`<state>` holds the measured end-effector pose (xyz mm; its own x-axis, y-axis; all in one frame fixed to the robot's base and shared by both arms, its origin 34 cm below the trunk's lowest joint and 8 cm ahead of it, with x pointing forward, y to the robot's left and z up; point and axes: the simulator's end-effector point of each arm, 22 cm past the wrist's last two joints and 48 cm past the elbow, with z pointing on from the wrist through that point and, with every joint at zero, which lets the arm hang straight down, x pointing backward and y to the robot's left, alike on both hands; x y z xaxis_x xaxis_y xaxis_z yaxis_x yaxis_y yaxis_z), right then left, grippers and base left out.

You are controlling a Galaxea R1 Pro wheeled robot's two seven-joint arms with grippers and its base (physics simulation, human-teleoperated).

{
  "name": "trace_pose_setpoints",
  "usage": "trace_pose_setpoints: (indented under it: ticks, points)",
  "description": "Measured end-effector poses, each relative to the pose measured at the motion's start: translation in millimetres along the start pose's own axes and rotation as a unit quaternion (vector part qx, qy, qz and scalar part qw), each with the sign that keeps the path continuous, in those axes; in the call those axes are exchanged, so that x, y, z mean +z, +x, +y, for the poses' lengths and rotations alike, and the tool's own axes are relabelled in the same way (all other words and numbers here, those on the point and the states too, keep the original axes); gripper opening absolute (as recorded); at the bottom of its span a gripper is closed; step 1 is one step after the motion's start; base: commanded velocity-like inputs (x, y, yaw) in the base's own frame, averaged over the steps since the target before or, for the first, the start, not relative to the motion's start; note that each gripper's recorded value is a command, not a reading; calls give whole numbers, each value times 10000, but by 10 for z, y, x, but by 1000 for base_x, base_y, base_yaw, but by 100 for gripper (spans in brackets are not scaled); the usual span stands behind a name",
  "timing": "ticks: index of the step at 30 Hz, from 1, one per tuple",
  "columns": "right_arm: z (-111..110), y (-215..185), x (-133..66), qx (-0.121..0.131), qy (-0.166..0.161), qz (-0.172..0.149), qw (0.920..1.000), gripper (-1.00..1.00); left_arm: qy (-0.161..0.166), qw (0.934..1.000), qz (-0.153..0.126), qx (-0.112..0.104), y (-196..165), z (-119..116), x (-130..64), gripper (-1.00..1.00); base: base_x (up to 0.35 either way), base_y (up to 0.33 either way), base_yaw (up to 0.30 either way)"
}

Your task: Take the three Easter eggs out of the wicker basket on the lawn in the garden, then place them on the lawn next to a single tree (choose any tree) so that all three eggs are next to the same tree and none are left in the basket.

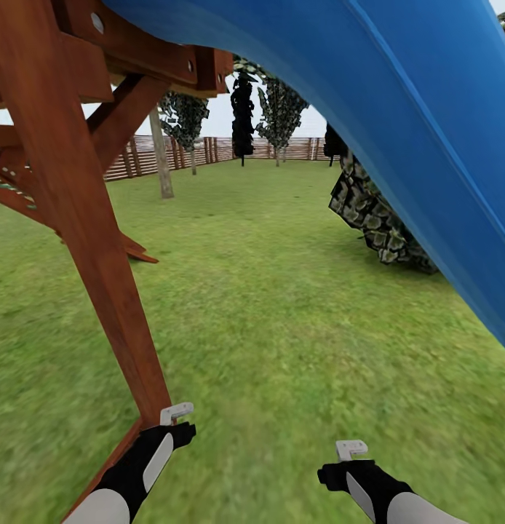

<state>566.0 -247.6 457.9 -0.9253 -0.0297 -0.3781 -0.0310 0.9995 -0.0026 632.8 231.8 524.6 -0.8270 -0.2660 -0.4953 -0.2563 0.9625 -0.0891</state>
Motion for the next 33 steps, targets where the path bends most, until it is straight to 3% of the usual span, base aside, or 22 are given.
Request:
trace_pose_setpoints:
  ticks: [6,13,19,33]
  points:
    - [2,56,101,-3,-1,-1,10000,100,2,10000,-9,-1,62,12,91,100,0,0,-24]
    - [1,124,220,-2,-1,-3,10000,100,8,10000,-3,1,149,28,200,100,47,0,-246]
    - [2,143,252,-3,-1,-6,10000,100,4,10000,-6,1,171,39,229,100,284,0,-223]
    - [3,142,252,-3,-1,-6,10000,100,3,10000,-7,2,168,42,228,100,318,0,-9]
